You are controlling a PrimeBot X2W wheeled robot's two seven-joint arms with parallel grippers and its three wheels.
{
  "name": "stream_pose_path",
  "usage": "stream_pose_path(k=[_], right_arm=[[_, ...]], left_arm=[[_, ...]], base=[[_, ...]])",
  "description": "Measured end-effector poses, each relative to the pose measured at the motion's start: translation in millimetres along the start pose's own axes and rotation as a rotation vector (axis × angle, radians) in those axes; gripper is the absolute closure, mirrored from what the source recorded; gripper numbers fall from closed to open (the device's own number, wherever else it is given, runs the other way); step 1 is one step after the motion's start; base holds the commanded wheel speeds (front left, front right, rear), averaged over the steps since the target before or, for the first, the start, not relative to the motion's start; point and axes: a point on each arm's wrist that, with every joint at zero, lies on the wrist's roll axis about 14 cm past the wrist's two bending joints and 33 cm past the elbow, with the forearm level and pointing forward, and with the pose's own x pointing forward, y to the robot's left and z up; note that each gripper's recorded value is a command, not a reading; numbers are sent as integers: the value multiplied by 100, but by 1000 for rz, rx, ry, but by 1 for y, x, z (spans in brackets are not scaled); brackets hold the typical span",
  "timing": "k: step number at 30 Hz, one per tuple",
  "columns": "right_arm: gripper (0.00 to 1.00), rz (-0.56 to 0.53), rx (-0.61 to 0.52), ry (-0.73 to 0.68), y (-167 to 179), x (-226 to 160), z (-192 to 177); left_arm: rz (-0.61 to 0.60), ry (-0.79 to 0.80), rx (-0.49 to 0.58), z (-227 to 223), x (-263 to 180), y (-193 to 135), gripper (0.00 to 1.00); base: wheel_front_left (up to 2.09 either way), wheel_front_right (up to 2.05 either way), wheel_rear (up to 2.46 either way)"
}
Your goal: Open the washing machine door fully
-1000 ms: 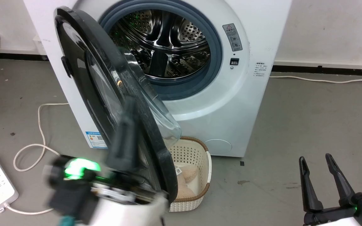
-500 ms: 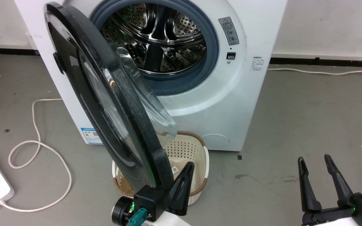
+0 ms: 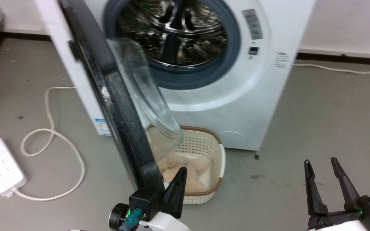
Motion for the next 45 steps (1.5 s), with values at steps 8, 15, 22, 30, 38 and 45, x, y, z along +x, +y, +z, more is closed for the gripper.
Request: stream_pose_path(k=[8,15,22,30,38,45], right_arm=[[0,109,32,0,35,18,-4],[0,237,61,16,77,34,-13],[0,320,65,68,104,44,-35],[0,351,63,126,112,57,-66],[0,313,51,182,94,63,-90],[0,287,42,202,82,66,-100]], left_arm=[[157,-23,11,6,-34,45,100],[429,-70,54,25,-81,127,100],[608,-91,92,42,-113,183,100],[763,-62,178,61,-128,254,100],[877,-10,225,75,-137,322,100],[920,-8,261,86,-136,355,100]], base=[[0,0,0],[0,0,0],[0,0,0],[0,0,0],[0,0,0],[0,0,0]])
